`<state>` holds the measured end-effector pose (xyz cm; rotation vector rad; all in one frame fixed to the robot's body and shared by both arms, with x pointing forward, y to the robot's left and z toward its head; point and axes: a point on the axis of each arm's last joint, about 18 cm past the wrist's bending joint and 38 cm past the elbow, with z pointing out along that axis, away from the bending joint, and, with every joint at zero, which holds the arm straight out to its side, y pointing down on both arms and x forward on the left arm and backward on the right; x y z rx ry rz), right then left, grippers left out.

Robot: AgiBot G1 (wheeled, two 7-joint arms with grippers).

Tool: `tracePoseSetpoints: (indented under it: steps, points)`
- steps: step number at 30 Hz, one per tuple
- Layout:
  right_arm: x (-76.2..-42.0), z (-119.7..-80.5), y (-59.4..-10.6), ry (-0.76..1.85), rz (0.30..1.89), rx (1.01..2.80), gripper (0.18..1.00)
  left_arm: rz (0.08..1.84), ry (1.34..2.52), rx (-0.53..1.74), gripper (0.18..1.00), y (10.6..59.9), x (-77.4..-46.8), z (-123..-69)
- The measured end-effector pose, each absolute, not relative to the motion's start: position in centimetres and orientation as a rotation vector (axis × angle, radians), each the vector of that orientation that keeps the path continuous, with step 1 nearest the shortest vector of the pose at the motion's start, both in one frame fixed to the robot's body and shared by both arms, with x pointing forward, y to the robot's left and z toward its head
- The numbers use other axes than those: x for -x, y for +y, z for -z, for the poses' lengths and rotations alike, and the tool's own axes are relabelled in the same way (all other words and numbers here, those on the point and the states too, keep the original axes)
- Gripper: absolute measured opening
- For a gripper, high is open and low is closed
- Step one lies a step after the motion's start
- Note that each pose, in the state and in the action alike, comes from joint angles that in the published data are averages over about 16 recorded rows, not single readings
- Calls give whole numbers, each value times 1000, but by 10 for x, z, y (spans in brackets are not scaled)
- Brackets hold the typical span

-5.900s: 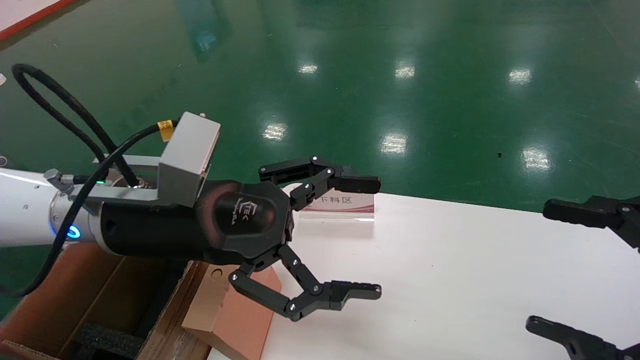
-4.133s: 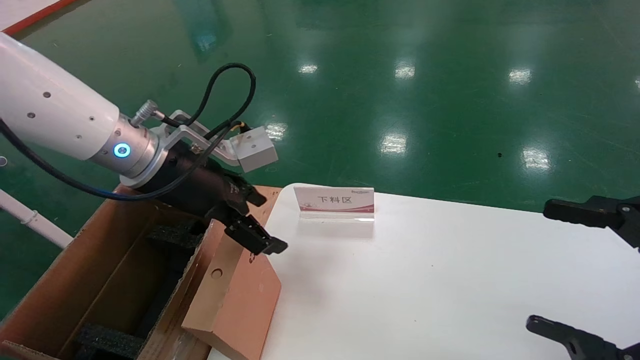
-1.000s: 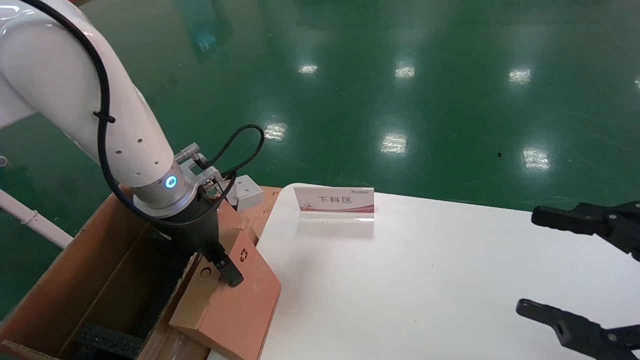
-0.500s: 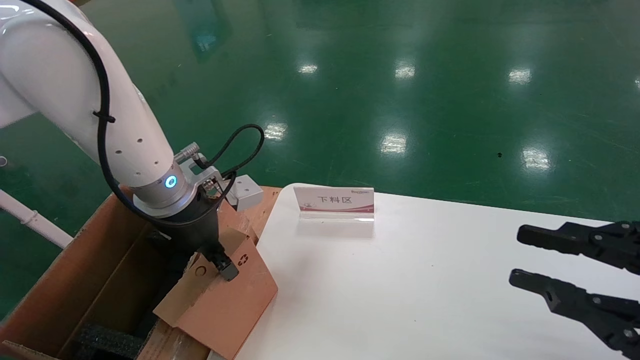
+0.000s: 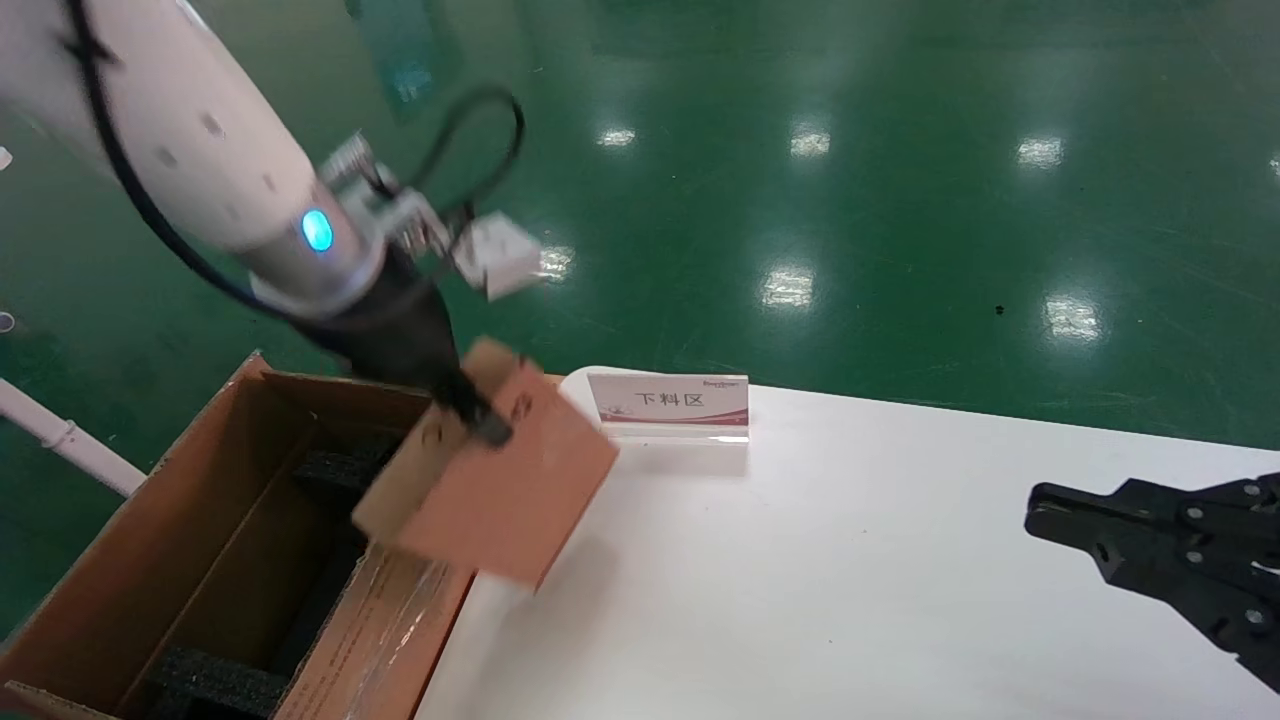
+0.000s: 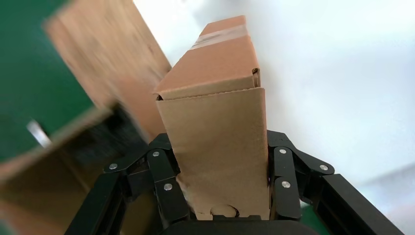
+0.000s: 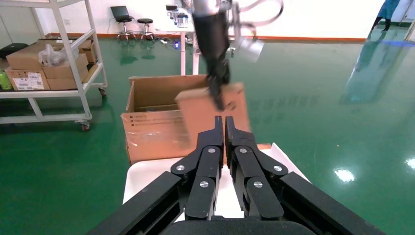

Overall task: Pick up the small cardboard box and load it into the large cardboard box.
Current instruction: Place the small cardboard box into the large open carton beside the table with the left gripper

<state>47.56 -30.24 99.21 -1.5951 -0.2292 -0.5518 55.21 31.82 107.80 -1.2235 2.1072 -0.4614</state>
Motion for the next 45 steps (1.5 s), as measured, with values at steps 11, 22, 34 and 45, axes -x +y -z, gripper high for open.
tracePoseSetpoints:
  steps: [11, 22, 34, 45]
  points:
    - [-476, -992, -302, -229, 552, 1595, 198, 462, 1904, 1070, 426, 342, -504, -1185]
    - [-476, -992, -302, -229, 552, 1595, 192, 204, 1936, 1093, 424, 366, -462, -1196]
    - [-476, -992, -302, -229, 552, 1595, 245, 15, 2031, 1297, 422, 385, -450, -1151]
    - [-476, -992, -302, -229, 552, 1595, 405, 15, 2016, 1481, 421, 421, -462, -1115]
